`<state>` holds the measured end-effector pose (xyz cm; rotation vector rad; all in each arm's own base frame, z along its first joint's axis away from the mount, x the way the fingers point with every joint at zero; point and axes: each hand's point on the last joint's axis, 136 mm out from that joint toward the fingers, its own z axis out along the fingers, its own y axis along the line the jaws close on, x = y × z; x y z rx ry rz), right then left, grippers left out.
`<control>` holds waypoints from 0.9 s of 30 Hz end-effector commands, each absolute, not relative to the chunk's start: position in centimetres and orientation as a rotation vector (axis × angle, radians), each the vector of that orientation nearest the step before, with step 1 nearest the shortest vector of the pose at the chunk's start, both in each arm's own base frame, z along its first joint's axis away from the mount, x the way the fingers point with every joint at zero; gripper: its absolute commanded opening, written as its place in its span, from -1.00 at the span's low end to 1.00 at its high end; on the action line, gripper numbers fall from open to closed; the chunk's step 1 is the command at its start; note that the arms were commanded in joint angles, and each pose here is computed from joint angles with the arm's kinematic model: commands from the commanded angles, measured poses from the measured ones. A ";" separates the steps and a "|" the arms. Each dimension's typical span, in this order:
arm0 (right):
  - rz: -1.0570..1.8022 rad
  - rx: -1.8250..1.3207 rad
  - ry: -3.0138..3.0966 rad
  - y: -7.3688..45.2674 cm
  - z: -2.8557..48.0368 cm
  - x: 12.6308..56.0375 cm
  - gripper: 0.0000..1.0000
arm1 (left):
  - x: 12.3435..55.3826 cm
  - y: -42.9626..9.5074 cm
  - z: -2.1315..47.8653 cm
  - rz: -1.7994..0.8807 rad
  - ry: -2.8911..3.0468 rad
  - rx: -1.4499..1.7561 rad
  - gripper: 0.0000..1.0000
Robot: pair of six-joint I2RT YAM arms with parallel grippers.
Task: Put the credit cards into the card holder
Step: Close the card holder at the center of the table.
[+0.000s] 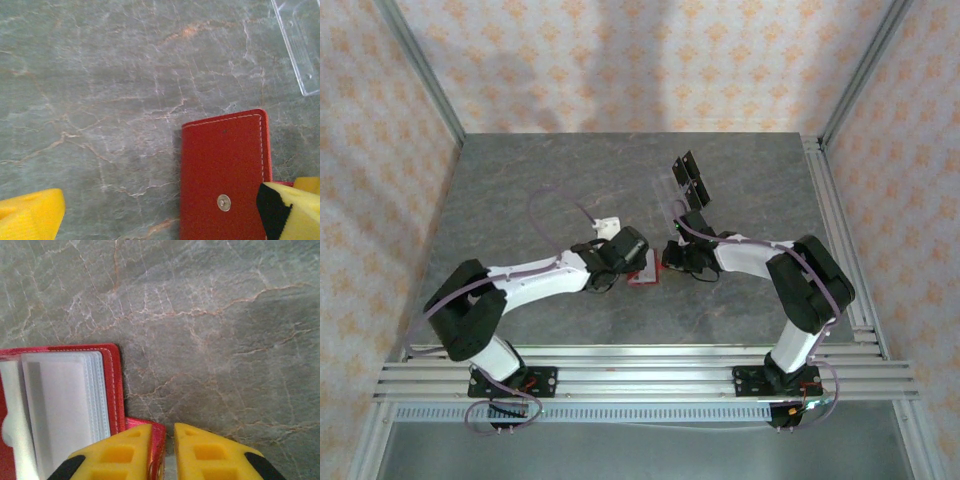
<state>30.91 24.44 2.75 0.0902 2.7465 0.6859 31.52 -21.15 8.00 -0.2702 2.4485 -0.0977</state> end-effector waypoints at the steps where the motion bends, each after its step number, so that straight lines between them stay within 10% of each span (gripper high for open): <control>1: 0.676 0.081 2.707 24.2 4.7 31.7 -0.57 | 31.1 -21.6 6.2 -0.047 2.489 -0.234 1.00; 27: 0.812 0.133 2.667 23.8 6.1 31.7 -0.44 | 30.0 -22.6 2.2 0.045 2.551 -0.192 1.00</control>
